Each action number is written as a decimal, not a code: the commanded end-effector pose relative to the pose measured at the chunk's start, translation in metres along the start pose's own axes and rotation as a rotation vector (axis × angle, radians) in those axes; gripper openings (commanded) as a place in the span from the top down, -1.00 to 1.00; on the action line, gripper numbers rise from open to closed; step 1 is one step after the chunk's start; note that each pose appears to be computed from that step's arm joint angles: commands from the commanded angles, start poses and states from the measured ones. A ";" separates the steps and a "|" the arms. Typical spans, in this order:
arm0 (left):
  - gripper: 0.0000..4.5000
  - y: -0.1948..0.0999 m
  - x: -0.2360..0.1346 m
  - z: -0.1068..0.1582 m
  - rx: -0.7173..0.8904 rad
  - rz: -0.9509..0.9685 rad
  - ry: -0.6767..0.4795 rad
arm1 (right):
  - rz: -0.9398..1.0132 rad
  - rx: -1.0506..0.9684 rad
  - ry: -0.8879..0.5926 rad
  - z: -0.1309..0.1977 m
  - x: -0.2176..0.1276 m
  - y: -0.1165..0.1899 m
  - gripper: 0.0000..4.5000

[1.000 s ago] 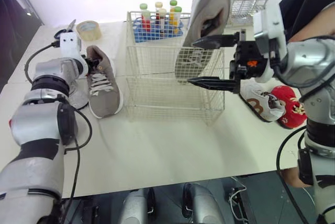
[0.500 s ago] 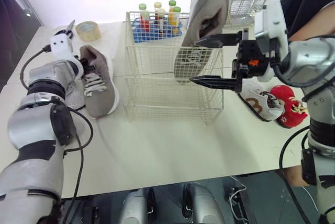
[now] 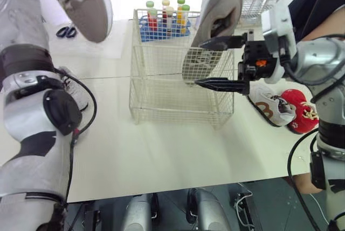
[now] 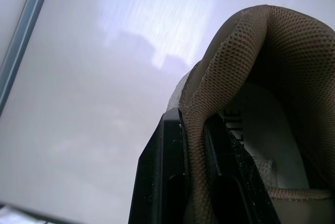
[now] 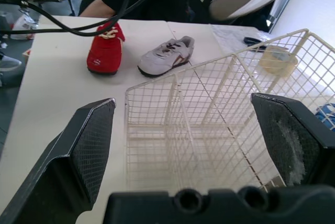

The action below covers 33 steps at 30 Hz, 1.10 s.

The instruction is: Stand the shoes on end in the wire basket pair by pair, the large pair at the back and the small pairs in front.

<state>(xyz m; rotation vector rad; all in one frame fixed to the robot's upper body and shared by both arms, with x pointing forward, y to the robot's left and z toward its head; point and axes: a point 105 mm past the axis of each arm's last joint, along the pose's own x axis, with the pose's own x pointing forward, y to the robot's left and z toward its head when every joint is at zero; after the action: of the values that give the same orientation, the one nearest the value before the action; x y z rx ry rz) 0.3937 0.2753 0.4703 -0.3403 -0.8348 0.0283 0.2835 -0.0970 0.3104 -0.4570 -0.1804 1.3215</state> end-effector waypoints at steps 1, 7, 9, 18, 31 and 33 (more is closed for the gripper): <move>0.99 -0.046 0.001 0.079 -0.026 -0.124 -0.312 | -0.009 -0.041 -0.016 0.012 -0.005 0.003 -1.00; 0.99 -0.099 -0.011 0.086 -0.076 -0.266 -0.440 | -0.030 -0.034 -0.013 0.011 -0.005 0.004 -1.00; 0.99 -0.115 -0.015 0.078 -0.082 -0.313 -0.450 | -0.039 -0.035 -0.009 0.011 -0.006 0.005 -1.00; 0.99 -0.162 -0.033 0.030 -0.027 -0.429 -0.455 | -0.081 -0.026 0.000 0.009 -0.008 0.010 -1.00; 0.99 -0.173 -0.064 -0.033 0.105 -0.425 -0.477 | -0.138 -0.031 0.023 0.008 -0.013 0.018 -1.00; 0.99 -0.171 -0.066 -0.040 0.111 -0.421 -0.467 | -0.142 -0.032 0.027 0.008 -0.014 0.018 -1.00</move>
<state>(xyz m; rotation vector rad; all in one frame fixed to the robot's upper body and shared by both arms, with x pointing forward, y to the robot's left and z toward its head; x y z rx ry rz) 0.3695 0.0944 0.4437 -0.0550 -1.2897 -0.2463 0.2683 -0.1024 0.2984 -0.4484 -0.1480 1.1960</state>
